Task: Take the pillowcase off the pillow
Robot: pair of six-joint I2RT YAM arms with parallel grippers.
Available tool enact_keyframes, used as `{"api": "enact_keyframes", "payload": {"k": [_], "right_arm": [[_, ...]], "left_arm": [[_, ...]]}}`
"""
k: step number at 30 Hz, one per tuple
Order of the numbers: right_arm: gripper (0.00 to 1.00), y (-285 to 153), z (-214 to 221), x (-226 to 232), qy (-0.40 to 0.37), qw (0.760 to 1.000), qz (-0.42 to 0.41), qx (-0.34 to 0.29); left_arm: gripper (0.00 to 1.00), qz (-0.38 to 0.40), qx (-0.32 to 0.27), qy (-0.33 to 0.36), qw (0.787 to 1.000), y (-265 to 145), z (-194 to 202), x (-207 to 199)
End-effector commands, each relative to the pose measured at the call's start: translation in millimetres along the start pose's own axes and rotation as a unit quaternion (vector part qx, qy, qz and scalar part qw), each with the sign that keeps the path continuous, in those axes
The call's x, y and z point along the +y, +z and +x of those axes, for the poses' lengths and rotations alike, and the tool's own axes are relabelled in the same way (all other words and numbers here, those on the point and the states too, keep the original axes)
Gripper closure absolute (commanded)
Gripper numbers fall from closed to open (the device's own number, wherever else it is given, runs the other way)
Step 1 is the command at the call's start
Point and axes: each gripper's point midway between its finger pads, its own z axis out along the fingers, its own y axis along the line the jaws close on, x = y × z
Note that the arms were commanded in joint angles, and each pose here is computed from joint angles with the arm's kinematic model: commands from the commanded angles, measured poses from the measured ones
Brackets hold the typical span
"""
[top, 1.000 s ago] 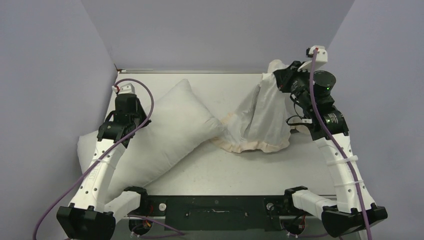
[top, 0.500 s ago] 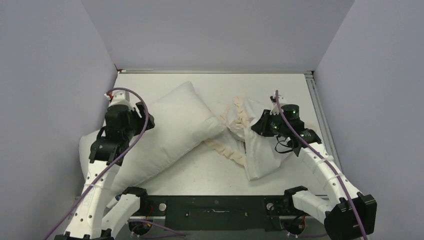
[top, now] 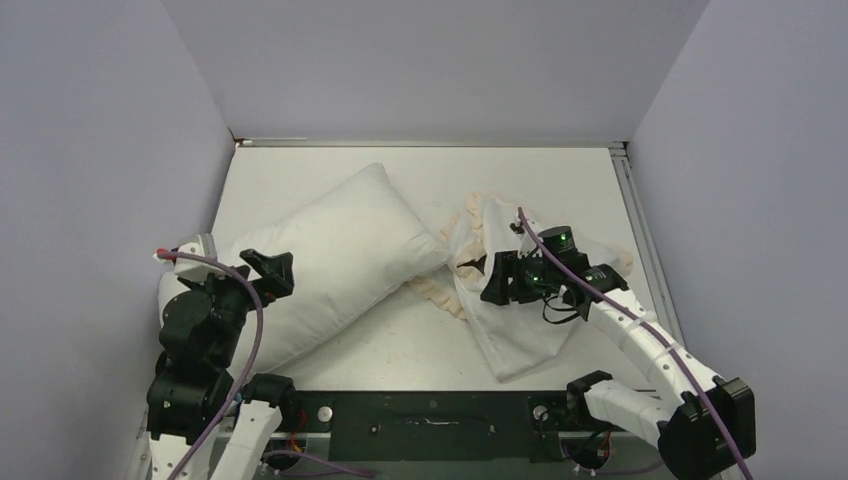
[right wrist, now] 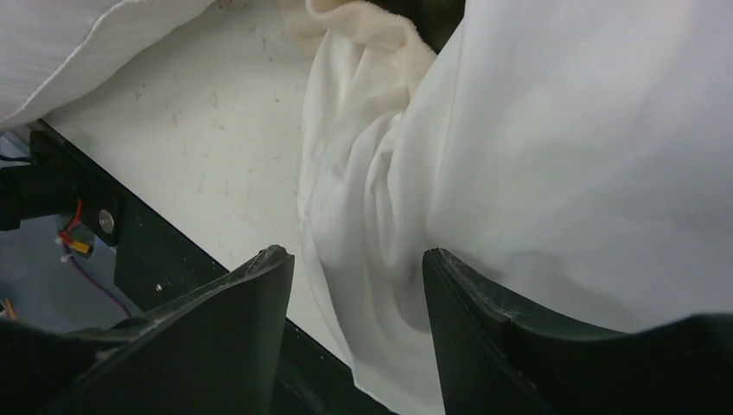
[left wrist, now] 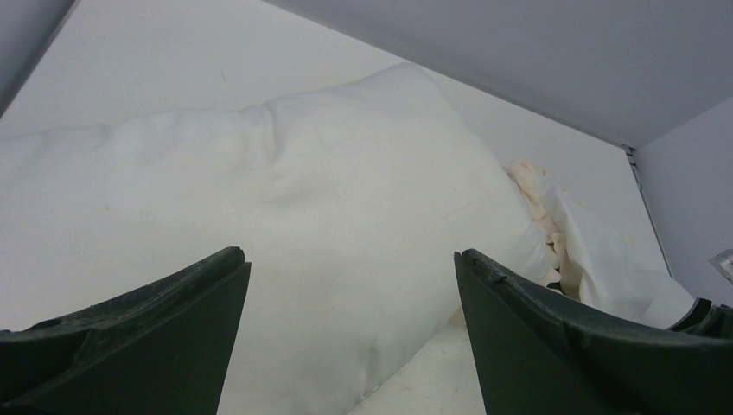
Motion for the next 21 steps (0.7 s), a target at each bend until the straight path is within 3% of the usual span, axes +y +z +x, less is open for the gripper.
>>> {"api": "enact_keyframes", "payload": {"k": [1,8,9,12,21], "right_arm": [[0.34,-53,-51,17,-0.076,0.991,0.033,-0.100],[0.05,-147,-113,18,-0.112,0.945,0.141,-0.274],[0.02,-160,-119,15,-0.111,0.935,0.160,-0.297],[0.10,-203,-131,-3,-0.093,0.895,0.240,-0.364],[0.10,-288,-115,-44,-0.008,0.786,0.372,-0.494]], "left_arm": [[0.06,-0.021,-0.053,-0.004,0.998,-17,-16,11],[0.00,-0.046,-0.122,-0.008,0.991,-43,-38,25],[0.03,-0.048,-0.130,-0.007,0.990,-47,-42,26],[0.04,-0.062,-0.158,-0.004,0.986,-59,-50,33],[0.04,-0.115,-0.201,-0.006,0.973,-61,-42,64]]}}
